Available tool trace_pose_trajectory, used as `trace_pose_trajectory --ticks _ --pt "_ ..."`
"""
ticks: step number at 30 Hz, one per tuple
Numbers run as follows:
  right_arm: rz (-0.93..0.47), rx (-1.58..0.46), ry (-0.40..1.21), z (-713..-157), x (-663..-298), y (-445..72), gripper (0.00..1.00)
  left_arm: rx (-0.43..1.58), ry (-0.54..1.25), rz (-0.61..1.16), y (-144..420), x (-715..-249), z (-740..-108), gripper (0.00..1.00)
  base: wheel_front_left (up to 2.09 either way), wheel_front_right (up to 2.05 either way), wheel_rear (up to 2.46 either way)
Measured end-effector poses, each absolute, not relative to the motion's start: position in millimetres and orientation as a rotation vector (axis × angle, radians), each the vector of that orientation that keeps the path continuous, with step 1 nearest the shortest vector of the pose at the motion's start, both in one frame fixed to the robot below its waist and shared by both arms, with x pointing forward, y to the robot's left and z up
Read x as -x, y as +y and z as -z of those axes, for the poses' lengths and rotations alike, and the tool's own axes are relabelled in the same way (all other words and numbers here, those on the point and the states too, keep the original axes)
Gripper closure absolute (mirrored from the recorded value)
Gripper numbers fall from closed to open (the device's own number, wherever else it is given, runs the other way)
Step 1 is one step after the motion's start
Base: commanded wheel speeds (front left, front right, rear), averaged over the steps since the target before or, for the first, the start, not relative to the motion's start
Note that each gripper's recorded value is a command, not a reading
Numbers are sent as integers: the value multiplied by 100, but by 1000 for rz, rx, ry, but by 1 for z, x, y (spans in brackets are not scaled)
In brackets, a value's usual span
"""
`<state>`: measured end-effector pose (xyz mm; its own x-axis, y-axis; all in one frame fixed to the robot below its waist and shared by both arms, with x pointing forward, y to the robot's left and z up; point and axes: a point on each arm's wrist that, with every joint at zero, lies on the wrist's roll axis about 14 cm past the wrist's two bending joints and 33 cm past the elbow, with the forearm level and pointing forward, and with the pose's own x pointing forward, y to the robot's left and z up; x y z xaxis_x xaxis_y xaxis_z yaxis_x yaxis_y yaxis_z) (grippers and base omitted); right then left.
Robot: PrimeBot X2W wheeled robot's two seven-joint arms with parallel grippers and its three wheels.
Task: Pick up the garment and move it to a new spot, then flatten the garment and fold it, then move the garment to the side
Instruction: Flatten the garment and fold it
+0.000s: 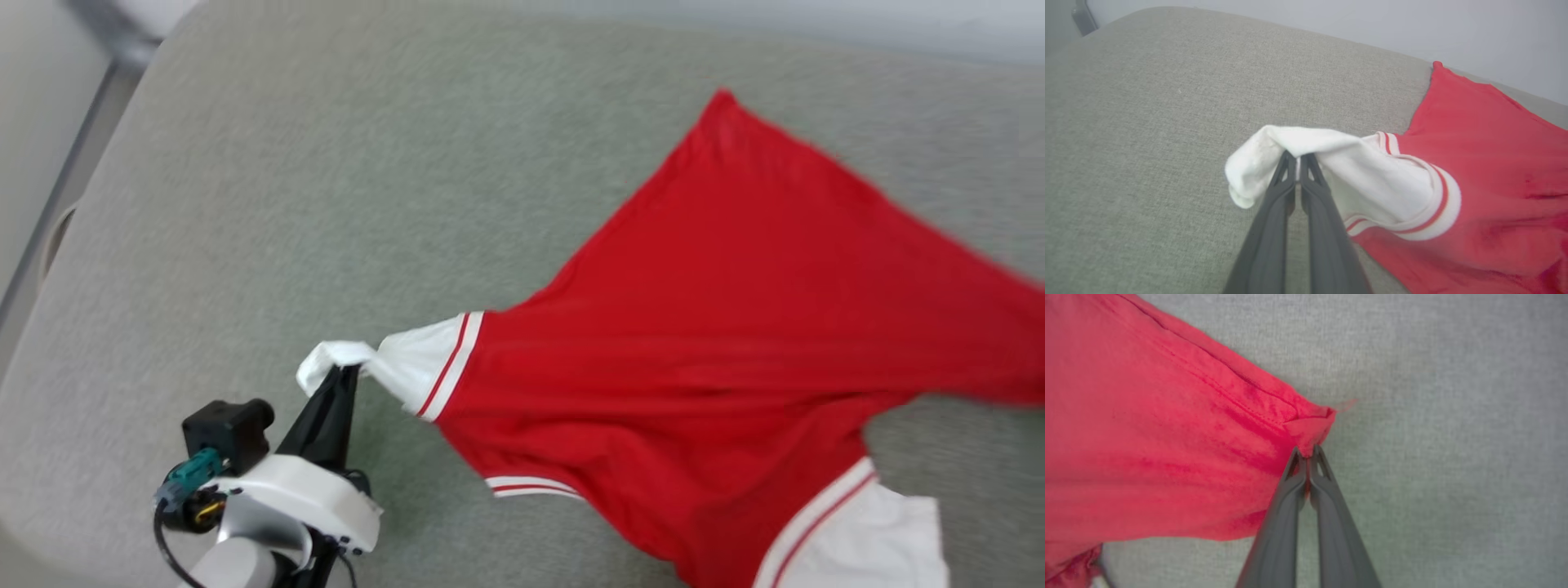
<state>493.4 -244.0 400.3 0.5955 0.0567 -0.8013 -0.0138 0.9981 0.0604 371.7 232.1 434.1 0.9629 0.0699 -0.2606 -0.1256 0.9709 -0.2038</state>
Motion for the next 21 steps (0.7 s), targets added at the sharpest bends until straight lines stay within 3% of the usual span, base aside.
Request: trace_pose_trajectory --ticks 13,20,21 --pt "188 -269 969 -379 -293 -276 100 226 291 6 202 -372 -439 100 0 0 0" --pt "254 -395 1031 -354 -222 -268 100 236 309 45 189 -368 -440 100 0 0 0" --pt "255 -424 1011 -352 -221 -266 93 240 307 48 187 -368 -441 100 0 0 0"
